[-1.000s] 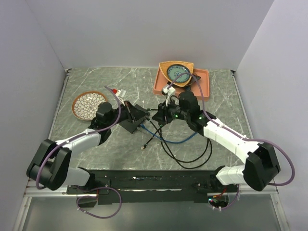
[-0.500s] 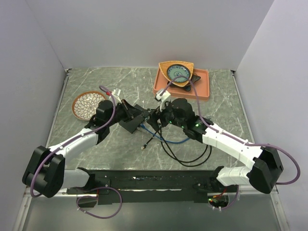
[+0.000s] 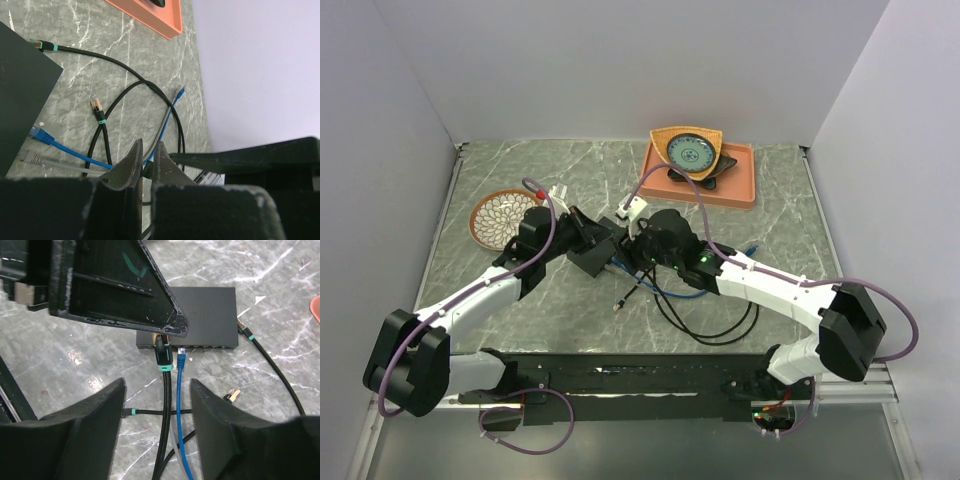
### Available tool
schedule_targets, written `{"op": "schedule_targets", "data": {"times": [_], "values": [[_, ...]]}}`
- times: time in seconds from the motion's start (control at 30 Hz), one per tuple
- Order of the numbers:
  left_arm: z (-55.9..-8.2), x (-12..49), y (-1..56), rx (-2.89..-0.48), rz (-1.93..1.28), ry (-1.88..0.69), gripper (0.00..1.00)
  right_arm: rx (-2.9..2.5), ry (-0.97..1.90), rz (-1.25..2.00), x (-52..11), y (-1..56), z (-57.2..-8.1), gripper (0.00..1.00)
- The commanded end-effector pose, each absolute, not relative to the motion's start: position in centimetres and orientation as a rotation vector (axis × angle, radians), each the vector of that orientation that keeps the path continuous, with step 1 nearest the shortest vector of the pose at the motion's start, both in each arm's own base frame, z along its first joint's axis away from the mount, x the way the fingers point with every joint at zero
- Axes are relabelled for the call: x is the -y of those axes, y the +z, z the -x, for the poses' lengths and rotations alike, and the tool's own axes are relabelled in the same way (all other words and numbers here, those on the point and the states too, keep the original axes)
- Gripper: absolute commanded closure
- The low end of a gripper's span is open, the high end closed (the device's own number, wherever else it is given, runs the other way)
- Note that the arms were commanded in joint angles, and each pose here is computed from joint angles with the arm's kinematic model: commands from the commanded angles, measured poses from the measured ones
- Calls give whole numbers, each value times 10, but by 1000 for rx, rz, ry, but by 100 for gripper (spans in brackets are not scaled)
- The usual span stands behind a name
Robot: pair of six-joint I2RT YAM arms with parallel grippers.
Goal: Insert the plug into the switch port
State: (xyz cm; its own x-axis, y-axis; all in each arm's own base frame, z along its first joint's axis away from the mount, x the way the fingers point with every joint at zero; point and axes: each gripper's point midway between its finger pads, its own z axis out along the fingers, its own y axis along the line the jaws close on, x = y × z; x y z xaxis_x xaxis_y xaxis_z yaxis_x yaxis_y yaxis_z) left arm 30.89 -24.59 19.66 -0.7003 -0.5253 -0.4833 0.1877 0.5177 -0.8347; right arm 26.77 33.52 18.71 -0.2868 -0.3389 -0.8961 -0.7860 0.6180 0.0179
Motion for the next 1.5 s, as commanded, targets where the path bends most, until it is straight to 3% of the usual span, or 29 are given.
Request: {"op": "schedule_targets", "data": {"times": [0.0, 0.2, 0.4, 0.57, 0.73, 0.9, 1.07, 1.2, 1.23, 1.4, 1.43, 1.47], "values": [[-315, 249, 227, -1930, 254, -1272, 99, -1805, 567, 846, -345, 214, -281, 43], [-314, 250, 227, -1928, 247, -1280, 99, -1804, 578, 837, -350, 211, -283, 53], [-313, 252, 230, -1926, 223, -1288, 99, -1806, 544, 803, -349, 210, -292, 57], [-312, 252, 230, -1927, 218, -1291, 99, -1802, 543, 772, -350, 213, -295, 72], [-313, 253, 226, -1939, 207, -1283, 99, -1797, 531, 707, -346, 219, -299, 79], [-313, 252, 224, -1946, 211, -1277, 99, -1788, 517, 686, -344, 221, -302, 97], [-315, 250, 223, -1954, 197, -1236, 97, -1788, 502, 704, -342, 219, -302, 100], [-320, 247, 222, -1956, 195, -1191, 80, -1792, 500, 706, -339, 219, -299, 100], [-321, 246, 222, -1961, 198, -1179, 69, -1795, 501, 706, -337, 217, -298, 100], [-332, 236, 219, -1981, 199, -1070, 43, -1803, 467, 757, -331, 208, -294, 100], [-335, 236, 225, -1971, 195, -1061, 34, -1808, 447, 759, -327, 205, -294, 100], [-336, 234, 225, -1981, 186, -1038, 32, -1813, 440, 760, -325, 203, -294, 100]]}}
